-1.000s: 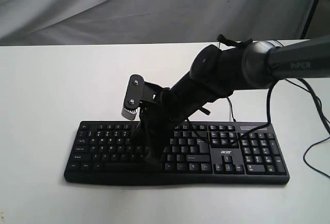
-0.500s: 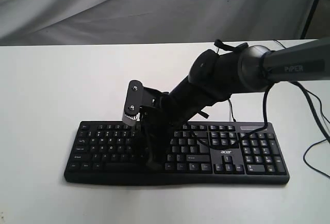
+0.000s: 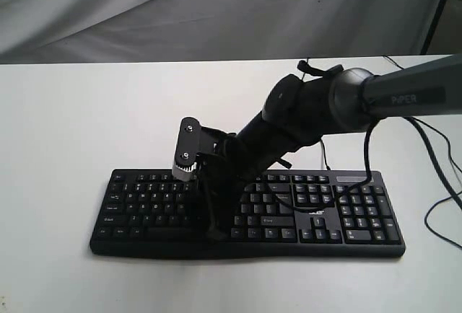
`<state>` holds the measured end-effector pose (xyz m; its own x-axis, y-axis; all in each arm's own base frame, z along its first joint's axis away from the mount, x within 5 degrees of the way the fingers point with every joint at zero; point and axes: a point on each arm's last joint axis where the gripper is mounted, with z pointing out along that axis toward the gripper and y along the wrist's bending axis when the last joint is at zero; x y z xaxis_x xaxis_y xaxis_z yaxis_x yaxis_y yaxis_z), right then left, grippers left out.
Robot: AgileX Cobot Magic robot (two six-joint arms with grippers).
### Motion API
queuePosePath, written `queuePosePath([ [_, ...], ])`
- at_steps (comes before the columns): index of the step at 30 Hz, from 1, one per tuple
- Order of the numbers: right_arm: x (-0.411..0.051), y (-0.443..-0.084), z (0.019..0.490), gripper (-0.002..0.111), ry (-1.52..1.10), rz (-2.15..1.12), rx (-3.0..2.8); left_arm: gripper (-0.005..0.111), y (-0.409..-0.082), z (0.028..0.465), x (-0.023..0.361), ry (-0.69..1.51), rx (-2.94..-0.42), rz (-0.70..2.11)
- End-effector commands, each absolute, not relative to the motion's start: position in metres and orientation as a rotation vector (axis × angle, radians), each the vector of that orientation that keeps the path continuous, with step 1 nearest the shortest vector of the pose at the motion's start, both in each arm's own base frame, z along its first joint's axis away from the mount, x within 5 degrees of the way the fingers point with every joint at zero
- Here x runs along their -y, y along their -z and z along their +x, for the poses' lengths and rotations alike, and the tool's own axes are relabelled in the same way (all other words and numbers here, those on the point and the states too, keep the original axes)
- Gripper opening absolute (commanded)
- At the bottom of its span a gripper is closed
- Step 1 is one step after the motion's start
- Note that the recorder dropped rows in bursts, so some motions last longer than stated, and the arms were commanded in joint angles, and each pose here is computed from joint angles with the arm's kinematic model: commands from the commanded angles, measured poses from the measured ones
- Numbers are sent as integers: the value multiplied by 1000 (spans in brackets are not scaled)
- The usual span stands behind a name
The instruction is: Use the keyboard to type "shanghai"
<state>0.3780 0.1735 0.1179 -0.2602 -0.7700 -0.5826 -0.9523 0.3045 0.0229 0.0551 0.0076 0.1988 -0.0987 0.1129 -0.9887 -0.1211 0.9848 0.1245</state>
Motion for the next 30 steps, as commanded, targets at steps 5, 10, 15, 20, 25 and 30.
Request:
queuePosePath([
  [5,-175,-120,378,0,-510,-1532,-2092,1,-197,56,-7,-190,-1661,-6],
  [10,-175,-115,378,0,-514,-1539,-2100,1,-197,56,-7,-190,-1661,-6],
  [15,-174,-113,378,0,-503,-1560,-2101,1,-197,56,-7,-190,-1661,-6],
  [20,-174,-113,378,0,-500,-1559,-2101,1,-197,56,-7,-190,-1661,-6],
  [25,-174,-113,378,0,-499,-1559,-2102,1,-197,56,-7,-190,-1661,-6],
  [30,-176,-133,378,0,-494,-1530,-2064,1,-197,56,-7,-190,-1661,-6],
])
